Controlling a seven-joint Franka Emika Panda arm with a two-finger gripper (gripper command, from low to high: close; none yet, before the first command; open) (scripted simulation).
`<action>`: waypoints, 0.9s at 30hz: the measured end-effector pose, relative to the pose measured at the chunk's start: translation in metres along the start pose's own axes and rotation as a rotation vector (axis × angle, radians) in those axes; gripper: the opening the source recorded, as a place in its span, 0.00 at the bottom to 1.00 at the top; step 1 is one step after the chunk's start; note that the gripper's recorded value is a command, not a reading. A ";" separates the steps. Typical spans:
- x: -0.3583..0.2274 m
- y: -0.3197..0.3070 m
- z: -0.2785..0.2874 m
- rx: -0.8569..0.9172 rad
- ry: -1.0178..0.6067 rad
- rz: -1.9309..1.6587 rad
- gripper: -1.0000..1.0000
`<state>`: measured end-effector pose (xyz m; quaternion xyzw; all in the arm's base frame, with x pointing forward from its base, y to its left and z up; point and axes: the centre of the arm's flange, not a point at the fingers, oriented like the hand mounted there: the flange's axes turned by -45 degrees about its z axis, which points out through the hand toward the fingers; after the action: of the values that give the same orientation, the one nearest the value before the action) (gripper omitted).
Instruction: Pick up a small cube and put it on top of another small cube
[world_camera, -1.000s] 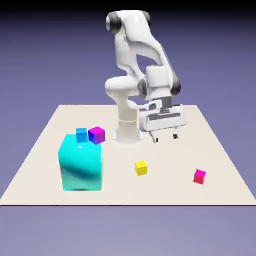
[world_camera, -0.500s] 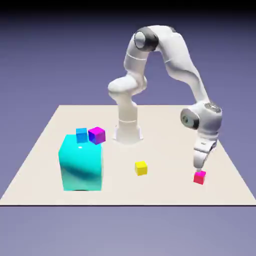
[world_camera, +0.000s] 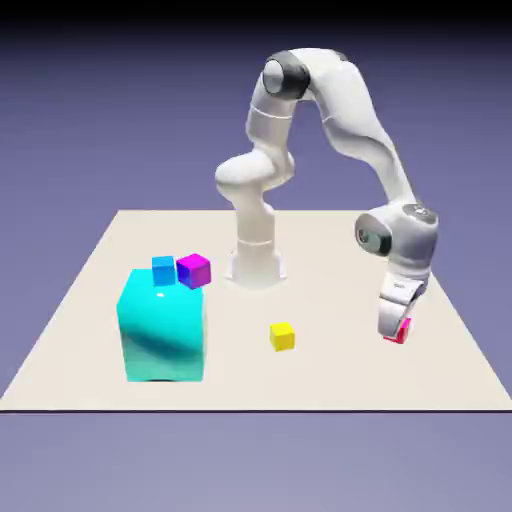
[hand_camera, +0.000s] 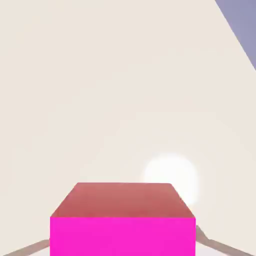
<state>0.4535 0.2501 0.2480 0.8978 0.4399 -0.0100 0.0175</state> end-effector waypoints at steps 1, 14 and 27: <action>-0.014 0.023 -0.013 -0.003 -0.002 0.039 0.00; -0.299 0.213 -0.149 0.018 -0.014 0.578 0.00; -0.416 0.213 -0.111 0.046 -0.006 0.764 1.00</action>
<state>0.3677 -0.2045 0.3775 0.9972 0.0733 -0.0151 0.0011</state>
